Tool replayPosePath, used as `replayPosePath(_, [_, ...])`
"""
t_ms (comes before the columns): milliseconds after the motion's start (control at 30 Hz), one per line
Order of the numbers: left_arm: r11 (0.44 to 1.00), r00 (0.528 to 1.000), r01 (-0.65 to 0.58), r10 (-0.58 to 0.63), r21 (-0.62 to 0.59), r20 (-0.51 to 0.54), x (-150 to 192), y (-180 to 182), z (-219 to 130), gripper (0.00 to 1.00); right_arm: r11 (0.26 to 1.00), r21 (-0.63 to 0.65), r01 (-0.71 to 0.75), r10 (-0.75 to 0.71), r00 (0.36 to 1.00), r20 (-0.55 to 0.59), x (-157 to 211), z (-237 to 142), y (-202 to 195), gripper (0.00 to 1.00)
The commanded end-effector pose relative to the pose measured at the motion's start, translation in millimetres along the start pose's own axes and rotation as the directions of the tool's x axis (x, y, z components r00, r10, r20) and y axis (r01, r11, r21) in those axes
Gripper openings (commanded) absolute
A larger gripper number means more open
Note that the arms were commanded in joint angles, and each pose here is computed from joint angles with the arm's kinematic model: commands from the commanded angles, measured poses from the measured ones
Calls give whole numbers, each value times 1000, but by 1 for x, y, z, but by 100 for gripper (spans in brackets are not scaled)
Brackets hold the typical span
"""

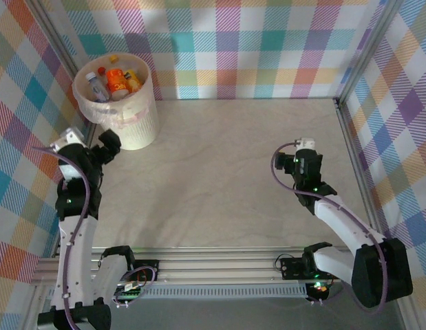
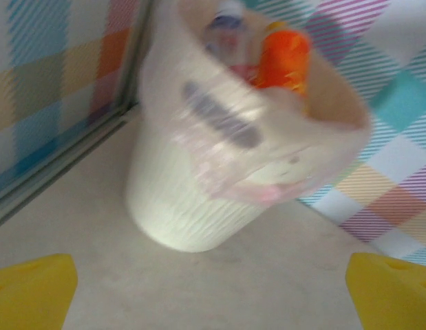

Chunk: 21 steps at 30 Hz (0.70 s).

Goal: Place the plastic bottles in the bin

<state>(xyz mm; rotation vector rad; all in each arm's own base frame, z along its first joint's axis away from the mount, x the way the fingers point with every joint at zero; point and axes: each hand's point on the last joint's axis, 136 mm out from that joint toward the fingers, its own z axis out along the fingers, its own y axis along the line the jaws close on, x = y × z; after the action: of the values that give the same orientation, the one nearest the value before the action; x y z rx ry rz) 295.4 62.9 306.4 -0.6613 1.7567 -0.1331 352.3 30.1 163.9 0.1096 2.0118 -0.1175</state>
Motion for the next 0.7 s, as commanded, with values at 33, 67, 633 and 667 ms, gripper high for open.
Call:
replayPosePath(33, [977, 999, 38, -35, -209, 16, 32, 53, 0, 100, 986, 162, -35, 31, 999, 22, 15, 14, -38, 100])
replayPosePath(67, [971, 998, 55, -50, -232, 29, 40, 62, 2, 100, 983, 179, -51, 51, 999, 2, 23, 18, -43, 100])
replayPosePath(633, [985, 999, -41, 43, -166, 6, 129, 88, 59, 100, 986, -168, 17, -7, 998, 58, 26, 65, -2, 100])
replayPosePath(667, [987, 997, -73, 76, -142, 14, 132, 84, 62, 100, 982, -189, 16, -8, 999, 45, 30, 68, 0, 100])
